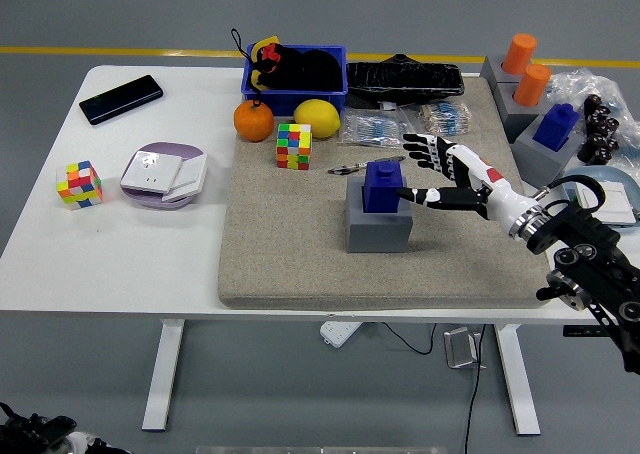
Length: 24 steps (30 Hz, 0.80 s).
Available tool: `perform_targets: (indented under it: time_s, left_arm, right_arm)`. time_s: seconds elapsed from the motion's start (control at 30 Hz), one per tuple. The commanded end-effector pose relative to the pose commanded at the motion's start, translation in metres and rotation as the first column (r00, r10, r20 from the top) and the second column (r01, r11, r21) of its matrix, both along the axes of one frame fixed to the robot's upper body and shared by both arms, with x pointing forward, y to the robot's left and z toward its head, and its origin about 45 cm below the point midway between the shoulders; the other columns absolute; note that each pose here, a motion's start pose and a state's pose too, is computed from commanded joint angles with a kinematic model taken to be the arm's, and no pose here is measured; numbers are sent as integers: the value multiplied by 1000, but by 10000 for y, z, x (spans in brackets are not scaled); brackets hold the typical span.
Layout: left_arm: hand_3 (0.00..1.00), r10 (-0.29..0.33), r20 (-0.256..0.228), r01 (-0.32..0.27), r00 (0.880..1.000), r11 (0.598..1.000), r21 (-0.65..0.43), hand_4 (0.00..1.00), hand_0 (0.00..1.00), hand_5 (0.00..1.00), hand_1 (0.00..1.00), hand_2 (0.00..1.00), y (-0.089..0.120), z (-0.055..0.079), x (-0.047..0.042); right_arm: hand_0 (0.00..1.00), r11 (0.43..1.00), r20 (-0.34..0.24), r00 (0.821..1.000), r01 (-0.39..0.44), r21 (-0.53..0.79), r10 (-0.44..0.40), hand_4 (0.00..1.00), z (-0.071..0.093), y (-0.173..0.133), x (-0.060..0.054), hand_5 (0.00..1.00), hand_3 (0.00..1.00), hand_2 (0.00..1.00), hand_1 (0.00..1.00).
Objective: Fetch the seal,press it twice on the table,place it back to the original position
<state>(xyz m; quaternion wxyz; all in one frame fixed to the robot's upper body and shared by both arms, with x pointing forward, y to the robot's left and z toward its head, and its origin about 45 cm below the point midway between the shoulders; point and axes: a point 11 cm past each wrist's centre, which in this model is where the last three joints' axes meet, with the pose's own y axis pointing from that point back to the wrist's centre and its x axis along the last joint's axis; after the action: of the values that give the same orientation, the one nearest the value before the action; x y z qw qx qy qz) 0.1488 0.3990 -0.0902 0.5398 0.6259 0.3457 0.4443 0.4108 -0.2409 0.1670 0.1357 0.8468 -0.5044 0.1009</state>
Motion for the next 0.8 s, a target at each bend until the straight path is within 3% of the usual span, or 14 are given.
perform_targets:
  time_s: [0.17, 0.43, 0.57, 0.6, 0.77, 0.8]
  left_arm:
    - [750, 8, 4, -8, 1000, 1000, 1, 679, 720, 267, 691, 683, 11, 1, -4]
    - [750, 14, 11, -14, 1000, 1000, 0, 678, 720, 267, 691, 683, 6, 6, 19]
    - [750, 18, 18, -18, 1000, 1000, -3, 678, 720, 267, 691, 683, 0, 8, 35]
    - [751, 19, 18, -19, 1000, 1000, -3, 679, 720, 267, 691, 683, 4, 9, 33]
    - [751, 22, 13, -22, 1000, 1000, 9, 679, 720, 267, 691, 683, 45, 13, 9]
    - [750, 23, 11, -23, 1000, 1000, 12, 679, 720, 267, 691, 683, 56, 14, 2]
  right_arm:
    - [933, 995, -12, 996, 85, -49, -85, 998, -15, -477, -64, 331, 902, 893, 919]
    - [937, 970, -18, 973, 228, -87, -231, 998, 51, -1132, -196, 366, 883, 897, 926]
    - [937, 949, -20, 954, 295, -109, -298, 998, 90, -1436, -327, 366, 883, 897, 926]
    - [938, 942, -17, 947, 318, -104, -321, 998, 109, -1521, -367, 435, 876, 891, 923]
    - [938, 907, 0, 910, 414, -81, -415, 998, 172, -1838, -520, 435, 876, 891, 923]
    - [934, 897, -3, 900, 435, -75, -437, 998, 161, -1889, -556, 540, 822, 864, 907]
